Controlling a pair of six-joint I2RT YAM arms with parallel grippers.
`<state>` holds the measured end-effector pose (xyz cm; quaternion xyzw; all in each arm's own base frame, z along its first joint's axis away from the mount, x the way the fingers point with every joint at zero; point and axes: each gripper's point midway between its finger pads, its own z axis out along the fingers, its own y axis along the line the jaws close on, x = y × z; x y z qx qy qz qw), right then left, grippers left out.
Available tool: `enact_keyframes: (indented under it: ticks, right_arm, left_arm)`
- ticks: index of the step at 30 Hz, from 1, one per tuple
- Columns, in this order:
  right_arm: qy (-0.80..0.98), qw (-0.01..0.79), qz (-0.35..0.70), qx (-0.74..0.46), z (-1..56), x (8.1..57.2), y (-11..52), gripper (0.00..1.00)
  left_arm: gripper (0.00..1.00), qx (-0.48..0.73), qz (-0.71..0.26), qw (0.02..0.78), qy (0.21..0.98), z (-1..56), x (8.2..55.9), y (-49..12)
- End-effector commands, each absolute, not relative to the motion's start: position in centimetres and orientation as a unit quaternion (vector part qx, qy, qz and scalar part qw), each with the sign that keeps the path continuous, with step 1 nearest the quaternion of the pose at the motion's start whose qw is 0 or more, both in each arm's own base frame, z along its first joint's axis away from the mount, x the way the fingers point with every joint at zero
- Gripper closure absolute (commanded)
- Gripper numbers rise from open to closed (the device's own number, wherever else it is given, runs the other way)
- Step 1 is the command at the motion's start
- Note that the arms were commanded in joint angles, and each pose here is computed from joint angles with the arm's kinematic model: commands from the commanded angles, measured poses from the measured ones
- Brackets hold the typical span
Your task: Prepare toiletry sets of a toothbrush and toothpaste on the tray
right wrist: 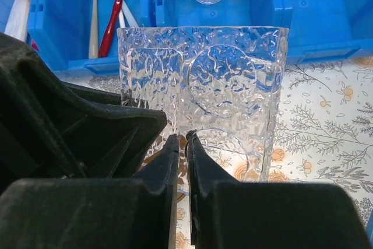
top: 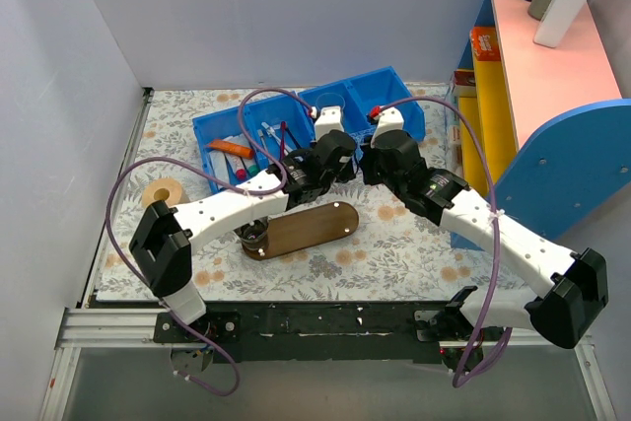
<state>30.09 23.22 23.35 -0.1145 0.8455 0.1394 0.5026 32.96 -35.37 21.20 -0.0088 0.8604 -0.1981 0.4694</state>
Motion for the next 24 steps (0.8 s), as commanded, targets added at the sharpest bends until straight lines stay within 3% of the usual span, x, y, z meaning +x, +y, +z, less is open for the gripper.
enact_keyframes:
  ticks: [1,10,24]
  right_arm:
    - [0.834,0.523,0.147,-0.096,24.5,30.8,23.4,0.84]
    - [0.838,0.506,0.178,-0.097,24.0,29.9,24.4,0.46]
    - [0.825,0.539,0.166,-0.05,27.1,29.1,20.2,0.36]
  left_arm:
    - [0.84,-0.001,-0.172,0.476,0.863,21.9,33.5,-34.8]
    - [1.0,0.0,-0.136,0.469,0.873,21.2,34.4,-34.9]
    - [1.0,0.018,-0.098,0.469,0.878,20.5,34.5,-33.9]
